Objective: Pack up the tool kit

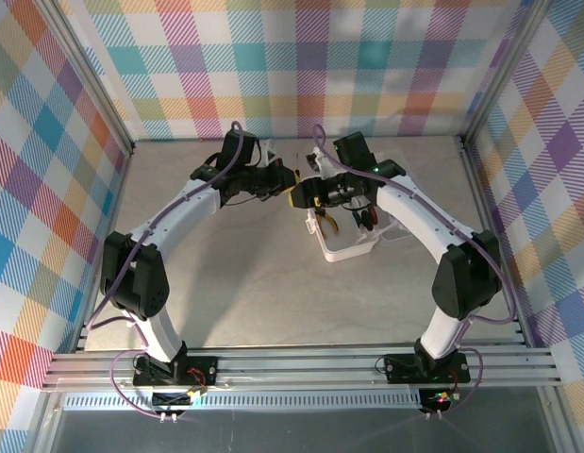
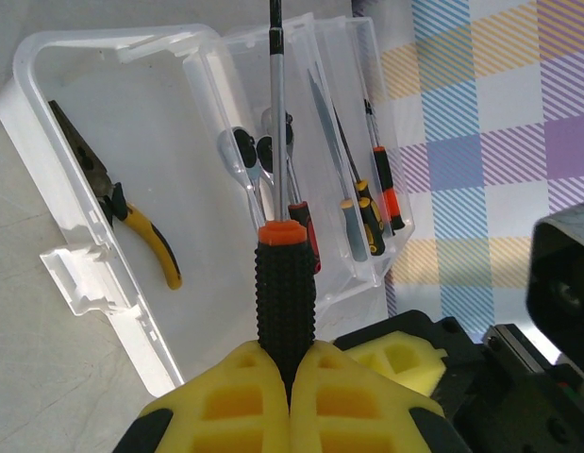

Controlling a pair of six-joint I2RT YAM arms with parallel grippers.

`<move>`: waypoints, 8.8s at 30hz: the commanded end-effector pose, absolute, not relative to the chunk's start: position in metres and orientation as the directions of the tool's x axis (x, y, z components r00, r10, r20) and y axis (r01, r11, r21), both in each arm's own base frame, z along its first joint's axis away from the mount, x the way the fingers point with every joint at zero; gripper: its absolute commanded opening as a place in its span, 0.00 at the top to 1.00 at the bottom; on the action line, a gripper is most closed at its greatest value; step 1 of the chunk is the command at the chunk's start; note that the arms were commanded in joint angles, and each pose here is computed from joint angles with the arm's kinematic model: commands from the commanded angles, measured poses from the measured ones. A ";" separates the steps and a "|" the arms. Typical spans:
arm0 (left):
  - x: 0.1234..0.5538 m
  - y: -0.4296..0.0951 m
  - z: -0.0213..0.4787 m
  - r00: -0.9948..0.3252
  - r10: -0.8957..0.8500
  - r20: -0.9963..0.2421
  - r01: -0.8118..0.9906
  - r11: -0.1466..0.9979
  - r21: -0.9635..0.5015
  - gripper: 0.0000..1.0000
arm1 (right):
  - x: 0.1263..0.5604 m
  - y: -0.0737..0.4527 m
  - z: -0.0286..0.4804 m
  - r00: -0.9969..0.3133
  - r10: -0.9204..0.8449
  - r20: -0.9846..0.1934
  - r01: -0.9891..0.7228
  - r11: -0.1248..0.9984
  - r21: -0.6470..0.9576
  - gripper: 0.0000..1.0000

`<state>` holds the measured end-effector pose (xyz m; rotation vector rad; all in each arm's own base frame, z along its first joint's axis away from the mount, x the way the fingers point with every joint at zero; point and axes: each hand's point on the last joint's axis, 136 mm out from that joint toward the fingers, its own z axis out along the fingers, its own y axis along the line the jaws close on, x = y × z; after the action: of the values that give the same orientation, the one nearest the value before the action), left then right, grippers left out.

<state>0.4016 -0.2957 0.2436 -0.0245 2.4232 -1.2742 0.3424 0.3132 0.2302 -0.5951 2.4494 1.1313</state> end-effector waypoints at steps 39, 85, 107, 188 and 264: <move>0.393 -0.182 0.233 -0.876 -0.183 -0.447 0.073 0.865 -0.496 0.00 | 0.359 0.050 0.221 -0.880 -0.199 -0.432 -0.236 0.971 0.033 1.00; 0.381 -0.175 0.185 -0.918 -0.169 -0.360 0.021 0.883 -0.469 0.00 | 0.398 0.009 0.154 -0.955 -0.182 -0.232 -0.167 0.982 -0.086 0.79; 0.382 -0.176 0.184 -0.921 -0.161 -0.356 0.027 0.882 -0.470 0.00 | 0.394 0.015 0.183 -0.926 -0.160 -0.341 -0.150 0.987 -0.055 0.56; 0.427 -0.296 0.062 -0.979 -0.001 -0.204 0.102 0.865 -0.492 0.00 | 0.375 -0.059 0.049 -0.677 0.700 -0.227 0.594 0.702 0.393 0.80; 0.432 -0.253 0.024 -0.980 -0.107 -0.166 -0.021 0.892 -0.451 0.00 | 0.337 0.078 0.243 -0.689 0.091 -0.719 0.171 0.984 -0.040 1.00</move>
<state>0.4071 -0.2318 0.0379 -0.1530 2.9385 -0.6071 0.3281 0.0520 0.2100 0.2176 2.4200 -0.2575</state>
